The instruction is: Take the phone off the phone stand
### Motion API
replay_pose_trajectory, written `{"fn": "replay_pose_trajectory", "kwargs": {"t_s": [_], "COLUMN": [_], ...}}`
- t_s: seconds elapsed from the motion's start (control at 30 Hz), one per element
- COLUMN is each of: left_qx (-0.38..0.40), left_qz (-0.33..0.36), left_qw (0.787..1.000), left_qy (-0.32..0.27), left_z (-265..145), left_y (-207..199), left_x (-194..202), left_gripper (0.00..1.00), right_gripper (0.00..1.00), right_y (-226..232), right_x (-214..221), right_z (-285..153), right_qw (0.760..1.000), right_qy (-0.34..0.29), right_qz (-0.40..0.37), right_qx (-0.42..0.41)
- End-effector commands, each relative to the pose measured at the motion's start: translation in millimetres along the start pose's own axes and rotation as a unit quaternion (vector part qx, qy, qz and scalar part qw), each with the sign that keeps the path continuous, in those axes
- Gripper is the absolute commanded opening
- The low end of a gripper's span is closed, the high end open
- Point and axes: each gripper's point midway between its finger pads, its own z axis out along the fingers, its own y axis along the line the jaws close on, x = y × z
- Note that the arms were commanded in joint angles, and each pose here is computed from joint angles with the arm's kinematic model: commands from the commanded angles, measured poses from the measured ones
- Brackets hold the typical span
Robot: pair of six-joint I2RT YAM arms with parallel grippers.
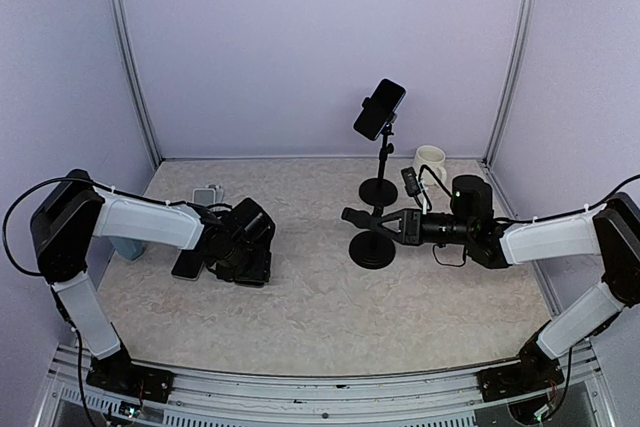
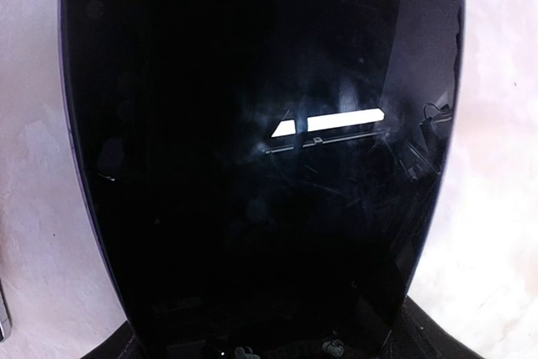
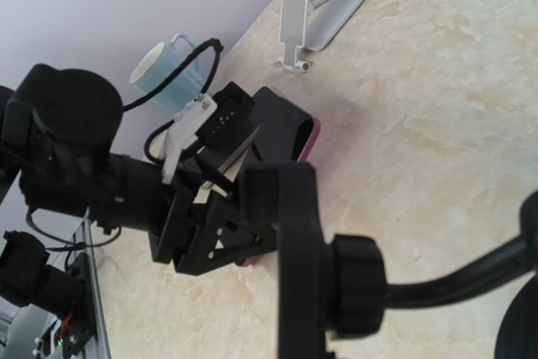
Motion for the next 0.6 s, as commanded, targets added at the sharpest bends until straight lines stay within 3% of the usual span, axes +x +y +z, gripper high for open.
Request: {"fn": "replay_pose_trajectory", "kwargs": {"t_s": [0.0,0.37,0.57], "left_qx": [-0.009,-0.011,0.023], "left_qz": [0.0,0.005,0.024], "left_qw": [1.0,1.0,0.998], "left_qy": [-0.005,-0.007,-0.056], "left_z": [-2,-5,-29], "left_y": [-4,-6,-24], "left_x": [-2,-2,-25], "left_gripper": [0.64,0.96,0.99], "right_gripper": [0.0,0.0,0.0], "right_y": [11,15,17], "right_x": [-21,-23,-26], "right_z": [0,-1,1], "right_qw": [0.999,0.999,0.998], "right_qy": [-0.023,-0.027,-0.031], "right_qz": [-0.031,-0.031,-0.028], "right_qx": [-0.019,-0.026,-0.036]}}
